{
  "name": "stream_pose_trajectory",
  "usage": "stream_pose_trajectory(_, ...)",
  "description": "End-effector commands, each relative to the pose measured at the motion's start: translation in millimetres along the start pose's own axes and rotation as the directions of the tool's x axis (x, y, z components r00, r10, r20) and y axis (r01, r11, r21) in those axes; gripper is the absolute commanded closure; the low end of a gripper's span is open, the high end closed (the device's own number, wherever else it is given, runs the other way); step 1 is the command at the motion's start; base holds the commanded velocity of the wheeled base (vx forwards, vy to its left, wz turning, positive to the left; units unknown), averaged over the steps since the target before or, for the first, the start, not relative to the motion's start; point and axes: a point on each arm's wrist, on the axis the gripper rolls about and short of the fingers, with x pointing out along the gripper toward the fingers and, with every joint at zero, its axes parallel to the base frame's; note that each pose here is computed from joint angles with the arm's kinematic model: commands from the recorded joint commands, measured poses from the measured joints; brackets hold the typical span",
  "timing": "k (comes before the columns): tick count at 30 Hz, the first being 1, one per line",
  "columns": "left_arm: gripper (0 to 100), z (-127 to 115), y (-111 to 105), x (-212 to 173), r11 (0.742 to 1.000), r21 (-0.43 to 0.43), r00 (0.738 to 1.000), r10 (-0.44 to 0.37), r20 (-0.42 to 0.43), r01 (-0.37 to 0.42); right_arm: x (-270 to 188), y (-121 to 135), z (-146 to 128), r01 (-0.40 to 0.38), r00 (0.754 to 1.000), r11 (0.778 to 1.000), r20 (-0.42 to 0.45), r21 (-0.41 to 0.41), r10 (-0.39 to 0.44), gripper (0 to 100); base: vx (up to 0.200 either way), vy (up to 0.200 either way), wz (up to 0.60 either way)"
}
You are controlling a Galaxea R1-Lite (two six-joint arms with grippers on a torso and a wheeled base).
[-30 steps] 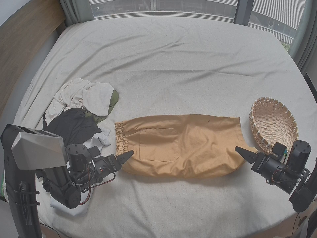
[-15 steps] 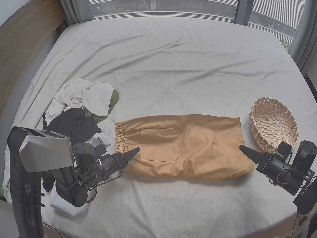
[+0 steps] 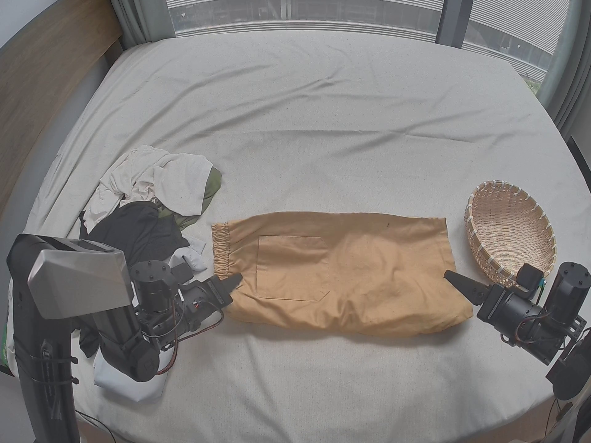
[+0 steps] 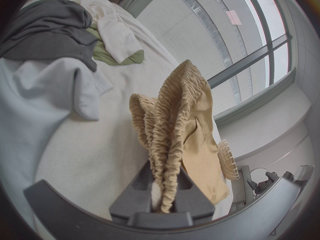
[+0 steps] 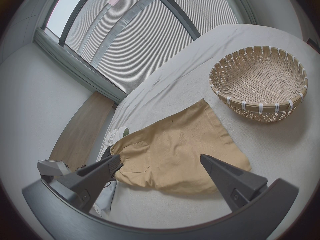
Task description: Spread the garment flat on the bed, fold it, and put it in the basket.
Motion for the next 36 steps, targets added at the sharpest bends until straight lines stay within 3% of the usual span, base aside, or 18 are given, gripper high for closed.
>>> stream_pose_trajectory(1,100,18,-9,-27,1.000,-0.004,0.999,0.010,0.038,-0.010,2,0,-1,-0.002,1.000,1.000,-0.006,0.000,0.002,0,0.000,0.000,0.00)
stream_pose_trajectory(6,100,20,-12,-54,0.999,-0.008,0.999,0.039,0.027,-0.039,5,-3,-4,0.010,1.000,1.000,-0.022,0.004,-0.010,0,0.000,0.000,0.00)
stream_pose_trajectory(13,100,20,2,-72,0.994,-0.016,0.994,0.111,0.018,-0.110,8,-3,-4,0.009,1.000,1.000,-0.025,0.003,-0.008,0,0.000,0.000,0.00)
stream_pose_trajectory(21,100,20,0,-72,0.994,-0.010,0.994,0.105,0.019,-0.104,8,-2,-4,0.007,1.000,1.000,-0.026,0.003,-0.007,0,0.000,0.000,0.00)
stream_pose_trajectory(27,100,23,-13,-71,0.999,0.011,0.998,0.050,0.027,-0.050,8,-2,-4,0.007,1.000,1.000,-0.023,0.004,-0.007,0,0.000,0.000,0.00)
stream_pose_trajectory(36,100,20,-60,-59,0.989,0.063,0.991,-0.136,0.019,0.134,8,-1,-5,0.002,1.000,1.000,-0.026,0.008,-0.002,0,0.000,0.000,0.00)
